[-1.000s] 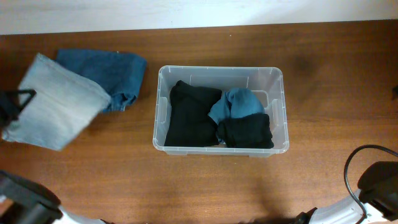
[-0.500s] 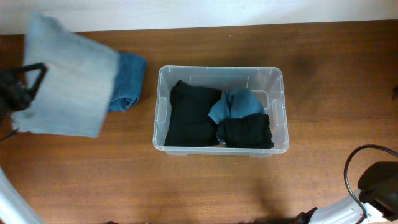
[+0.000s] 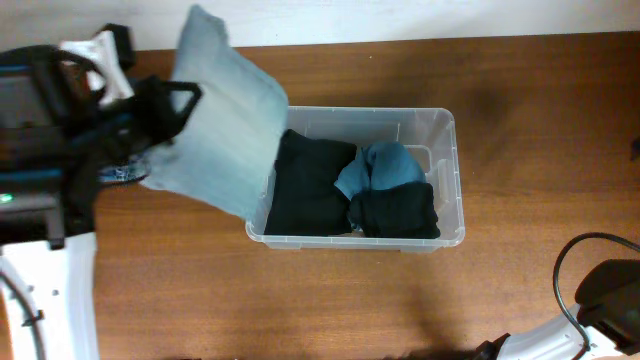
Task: Pack container
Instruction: 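Lift the light blue jeans and carry them right toward the container, then lower the light blue jeans into the container and spread them flat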
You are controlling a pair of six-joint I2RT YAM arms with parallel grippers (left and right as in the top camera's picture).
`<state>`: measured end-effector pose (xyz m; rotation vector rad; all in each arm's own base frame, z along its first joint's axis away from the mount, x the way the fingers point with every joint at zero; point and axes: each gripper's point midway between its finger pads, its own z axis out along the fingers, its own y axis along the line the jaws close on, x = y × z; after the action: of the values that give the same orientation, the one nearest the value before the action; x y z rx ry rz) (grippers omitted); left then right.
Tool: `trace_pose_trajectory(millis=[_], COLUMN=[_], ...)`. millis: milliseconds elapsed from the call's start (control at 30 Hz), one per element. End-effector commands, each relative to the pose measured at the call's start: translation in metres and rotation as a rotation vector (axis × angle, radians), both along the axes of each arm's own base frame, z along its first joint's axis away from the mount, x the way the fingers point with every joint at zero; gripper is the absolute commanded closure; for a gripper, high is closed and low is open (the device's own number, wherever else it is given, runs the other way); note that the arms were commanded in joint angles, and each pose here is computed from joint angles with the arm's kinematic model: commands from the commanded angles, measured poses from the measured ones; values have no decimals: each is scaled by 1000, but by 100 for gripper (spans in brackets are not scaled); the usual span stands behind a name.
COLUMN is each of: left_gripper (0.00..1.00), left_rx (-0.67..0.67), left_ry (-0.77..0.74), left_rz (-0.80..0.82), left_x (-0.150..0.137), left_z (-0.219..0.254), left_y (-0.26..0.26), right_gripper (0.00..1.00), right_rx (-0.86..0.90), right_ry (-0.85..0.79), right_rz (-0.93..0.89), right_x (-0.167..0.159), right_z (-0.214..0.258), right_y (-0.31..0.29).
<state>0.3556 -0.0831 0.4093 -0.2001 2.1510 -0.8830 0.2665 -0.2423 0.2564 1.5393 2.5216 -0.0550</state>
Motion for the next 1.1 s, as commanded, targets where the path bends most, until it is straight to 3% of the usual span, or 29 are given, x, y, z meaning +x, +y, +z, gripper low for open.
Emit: trace_pose_trajectory(millis=[0,333,700,1067], left_gripper=[99,99,99,99], left_rx=[-12,-25,-80,-48], left_ry=[-27,59,110,185], left_rz=[54,25,-124,-207], left_x=[8,19,39,30], left_z=[15,-13,-53,-97], left_y=[-22,-103,-208,-261], right_gripper=[1,2,2,1], right_rx=[-13,-13,-13,-13], right_ry=[-10,-9,-9,-10], right_rz=[-1,-1,-1,-1], right_x=[-4,-4,-4,-4], right_z=[7,7,7,7], right_y=[2,2,2,2])
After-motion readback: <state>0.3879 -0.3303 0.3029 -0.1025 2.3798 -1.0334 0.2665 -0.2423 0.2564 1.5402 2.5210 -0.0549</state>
